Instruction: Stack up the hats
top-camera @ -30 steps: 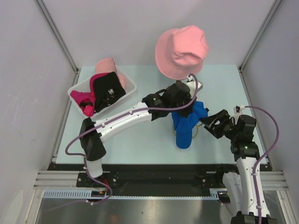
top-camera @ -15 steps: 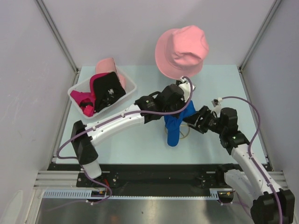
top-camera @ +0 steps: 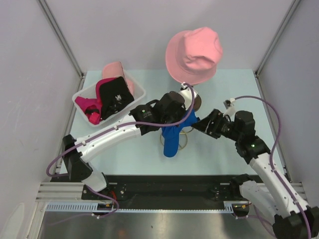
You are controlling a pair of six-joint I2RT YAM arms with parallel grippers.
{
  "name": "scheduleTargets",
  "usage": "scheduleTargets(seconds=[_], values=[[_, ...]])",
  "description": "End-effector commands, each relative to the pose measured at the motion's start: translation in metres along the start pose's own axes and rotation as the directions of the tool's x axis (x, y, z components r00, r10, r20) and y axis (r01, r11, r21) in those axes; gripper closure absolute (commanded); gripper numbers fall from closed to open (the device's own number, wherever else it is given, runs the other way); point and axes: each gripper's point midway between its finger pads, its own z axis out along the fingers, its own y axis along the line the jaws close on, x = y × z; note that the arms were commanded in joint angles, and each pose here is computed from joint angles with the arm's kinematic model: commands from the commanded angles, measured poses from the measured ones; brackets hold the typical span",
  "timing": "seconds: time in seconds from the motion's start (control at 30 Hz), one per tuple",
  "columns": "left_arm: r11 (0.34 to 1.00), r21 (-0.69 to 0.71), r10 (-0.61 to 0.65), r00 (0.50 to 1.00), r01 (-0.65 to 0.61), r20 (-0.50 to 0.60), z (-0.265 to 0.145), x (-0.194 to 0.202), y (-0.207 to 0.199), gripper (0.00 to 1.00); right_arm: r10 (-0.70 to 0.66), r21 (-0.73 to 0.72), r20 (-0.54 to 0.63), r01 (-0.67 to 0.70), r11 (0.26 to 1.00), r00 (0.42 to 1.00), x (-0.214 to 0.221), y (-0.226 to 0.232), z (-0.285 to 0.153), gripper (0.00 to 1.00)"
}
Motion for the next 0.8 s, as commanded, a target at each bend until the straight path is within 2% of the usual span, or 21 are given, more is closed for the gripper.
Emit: scheduleTargets(seconds=[0.0,0.13,0.27,0.3,0.4,0.5,0.77], values=[[1.0,-0.031,0.01,0.984,-0.005,0.177,-0.028,-0.051,0.015,1.0,-0.079,0.015,0.017,0.079,0.997,0.997,-0.006,0.012,-0.036,0.22],[0.999,-0.033,0.031,0.986,-0.026,0.163,-0.028,-0.044,0.016,1.0,-0.085,0.006,0.0,0.085,0.996,0.996,0.0,0.013,-0.046,0.22],[0.997,-0.04,0.072,0.988,-0.067,0.137,-0.023,-0.02,0.018,1.0,-0.074,0.023,0.051,0.073,0.997,0.996,-0.011,0.005,-0.036,0.22],[0.997,-0.047,0.073,0.987,-0.067,0.144,-0.026,-0.018,0.021,1.0,-0.088,-0.009,0.089,0.089,0.996,0.992,-0.021,0.011,-0.031,0.22],[0.994,-0.07,0.094,0.988,-0.086,0.119,-0.029,-0.004,0.027,1.0,-0.046,-0.059,0.109,0.052,0.997,0.993,-0.031,0.013,-0.017,0.23],[0.992,-0.078,0.102,0.99,-0.095,0.1,-0.031,0.009,0.031,1.0,-0.099,-0.122,0.148,0.117,0.986,0.984,-0.049,0.024,-0.002,0.26],[0.997,-0.042,0.063,0.987,-0.057,0.151,-0.042,0.012,0.029,1.0,-0.189,-0.176,0.118,0.208,0.962,0.975,-0.067,0.038,0.029,0.32]])
